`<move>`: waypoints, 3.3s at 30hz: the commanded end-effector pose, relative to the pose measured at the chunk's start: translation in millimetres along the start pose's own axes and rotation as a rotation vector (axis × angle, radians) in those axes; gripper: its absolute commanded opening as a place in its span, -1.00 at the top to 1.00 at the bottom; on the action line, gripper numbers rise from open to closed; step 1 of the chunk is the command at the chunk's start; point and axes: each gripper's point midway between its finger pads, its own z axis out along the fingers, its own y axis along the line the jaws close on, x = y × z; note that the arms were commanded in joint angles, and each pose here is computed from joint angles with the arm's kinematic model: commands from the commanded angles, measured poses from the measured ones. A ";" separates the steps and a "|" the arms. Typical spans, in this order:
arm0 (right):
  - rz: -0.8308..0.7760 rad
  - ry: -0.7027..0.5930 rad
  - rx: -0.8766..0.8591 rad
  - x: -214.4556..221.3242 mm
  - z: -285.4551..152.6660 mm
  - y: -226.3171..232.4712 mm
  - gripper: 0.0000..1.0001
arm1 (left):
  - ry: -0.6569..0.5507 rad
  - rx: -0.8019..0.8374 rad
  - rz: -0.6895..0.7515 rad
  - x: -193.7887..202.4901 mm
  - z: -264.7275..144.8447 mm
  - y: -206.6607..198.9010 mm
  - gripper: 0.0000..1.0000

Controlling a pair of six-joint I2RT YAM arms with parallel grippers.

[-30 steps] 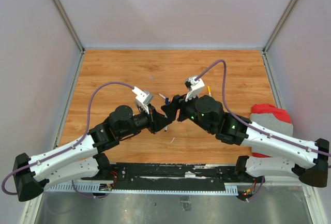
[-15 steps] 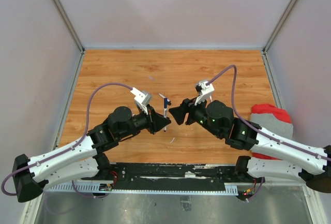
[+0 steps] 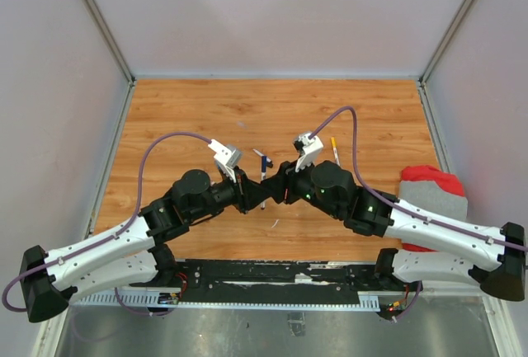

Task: Insert the pens into the pen caps
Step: Place the pen at the center of the board.

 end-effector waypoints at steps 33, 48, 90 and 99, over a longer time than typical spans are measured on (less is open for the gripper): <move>-0.119 0.156 0.357 -0.1 -5.6 -93.5 0.99 | -0.038 -0.106 0.027 -8.9 -12.8 18.5 -0.38; -0.075 0.550 0.642 34.1 7.6 -234.2 0.99 | 0.071 -0.471 0.153 -61.6 -41.8 93.4 -0.44; 0.091 0.809 0.752 72.1 72.9 -343.8 0.29 | 0.055 -0.531 0.214 -42.9 -70.4 110.7 -0.45; -0.063 0.673 0.731 15.4 53.3 -300.9 0.11 | 0.021 -0.615 0.175 -56.2 -78.2 116.0 -0.41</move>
